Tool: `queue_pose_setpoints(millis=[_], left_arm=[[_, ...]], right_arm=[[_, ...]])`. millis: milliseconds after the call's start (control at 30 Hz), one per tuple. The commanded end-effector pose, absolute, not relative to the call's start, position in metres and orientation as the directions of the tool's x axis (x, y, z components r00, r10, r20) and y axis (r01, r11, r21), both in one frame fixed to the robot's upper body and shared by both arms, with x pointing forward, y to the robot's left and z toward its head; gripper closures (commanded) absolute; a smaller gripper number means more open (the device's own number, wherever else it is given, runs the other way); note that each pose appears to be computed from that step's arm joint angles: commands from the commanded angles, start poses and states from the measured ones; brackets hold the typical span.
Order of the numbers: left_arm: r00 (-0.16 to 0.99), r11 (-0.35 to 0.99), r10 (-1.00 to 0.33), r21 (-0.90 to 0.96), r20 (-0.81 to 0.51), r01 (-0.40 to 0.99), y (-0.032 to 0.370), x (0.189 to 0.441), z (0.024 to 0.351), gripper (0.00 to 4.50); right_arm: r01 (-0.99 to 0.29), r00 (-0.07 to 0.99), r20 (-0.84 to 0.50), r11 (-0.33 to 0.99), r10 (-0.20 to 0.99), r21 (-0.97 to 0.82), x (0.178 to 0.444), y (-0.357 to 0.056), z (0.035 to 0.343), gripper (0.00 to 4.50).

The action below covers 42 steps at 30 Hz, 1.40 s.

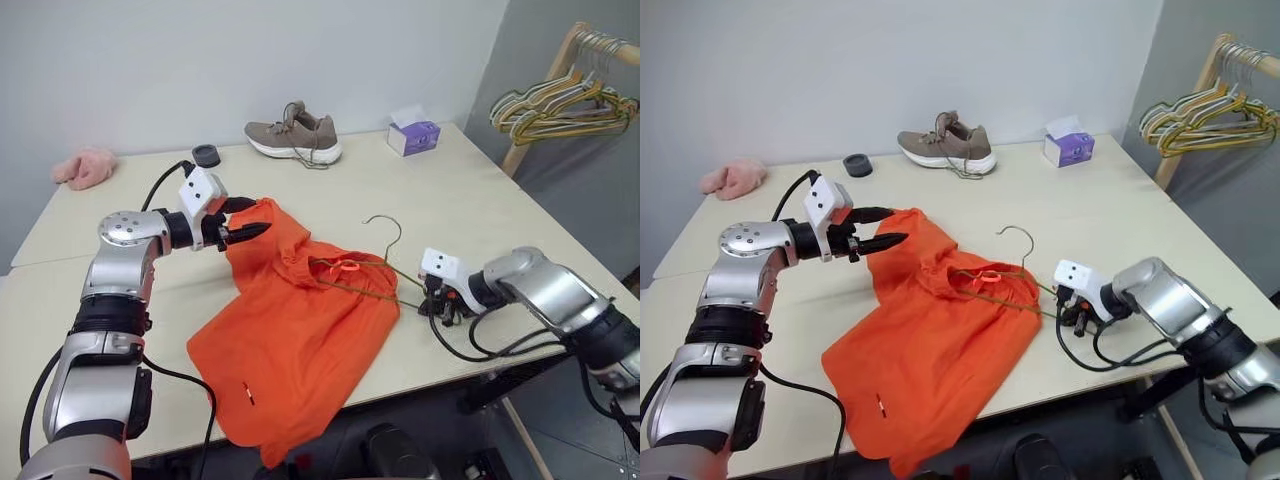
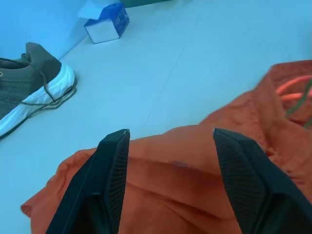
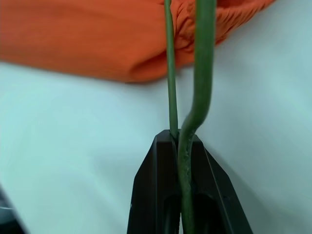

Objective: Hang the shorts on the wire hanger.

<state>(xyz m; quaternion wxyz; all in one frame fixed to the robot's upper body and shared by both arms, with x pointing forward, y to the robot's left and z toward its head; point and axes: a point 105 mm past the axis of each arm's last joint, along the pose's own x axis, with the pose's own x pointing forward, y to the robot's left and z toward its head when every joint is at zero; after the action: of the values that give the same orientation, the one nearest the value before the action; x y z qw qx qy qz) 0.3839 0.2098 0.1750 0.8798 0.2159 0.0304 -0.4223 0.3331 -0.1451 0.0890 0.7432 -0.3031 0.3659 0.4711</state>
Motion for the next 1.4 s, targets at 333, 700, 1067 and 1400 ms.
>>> queue_pose_setpoints(millis=[333,700,1067,1400], left_arm=[[0.683,0.563,-0.69,0.417,-0.238,0.714,0.225,0.38,0.184,1.64],[0.554,0.381,-0.745,0.445,-0.37,0.81,0.214,0.364,0.176,1.64],[0.47,0.294,-0.784,0.426,-0.404,0.856,0.197,0.366,0.179,0.02],[0.417,0.195,-0.793,0.464,-0.444,0.864,0.171,0.379,0.159,0.02]], right_arm=[[-0.871,0.491,-0.724,0.253,0.484,-0.421,0.378,-0.128,0.122,4.5],[-0.86,0.499,-0.679,0.208,0.539,-0.467,0.367,-0.115,0.128,4.5],[-0.829,0.523,-0.669,0.133,0.529,-0.543,0.367,-0.114,0.133,4.5],[-0.814,0.513,-0.64,0.087,0.573,-0.575,0.358,-0.098,0.149,4.5]])
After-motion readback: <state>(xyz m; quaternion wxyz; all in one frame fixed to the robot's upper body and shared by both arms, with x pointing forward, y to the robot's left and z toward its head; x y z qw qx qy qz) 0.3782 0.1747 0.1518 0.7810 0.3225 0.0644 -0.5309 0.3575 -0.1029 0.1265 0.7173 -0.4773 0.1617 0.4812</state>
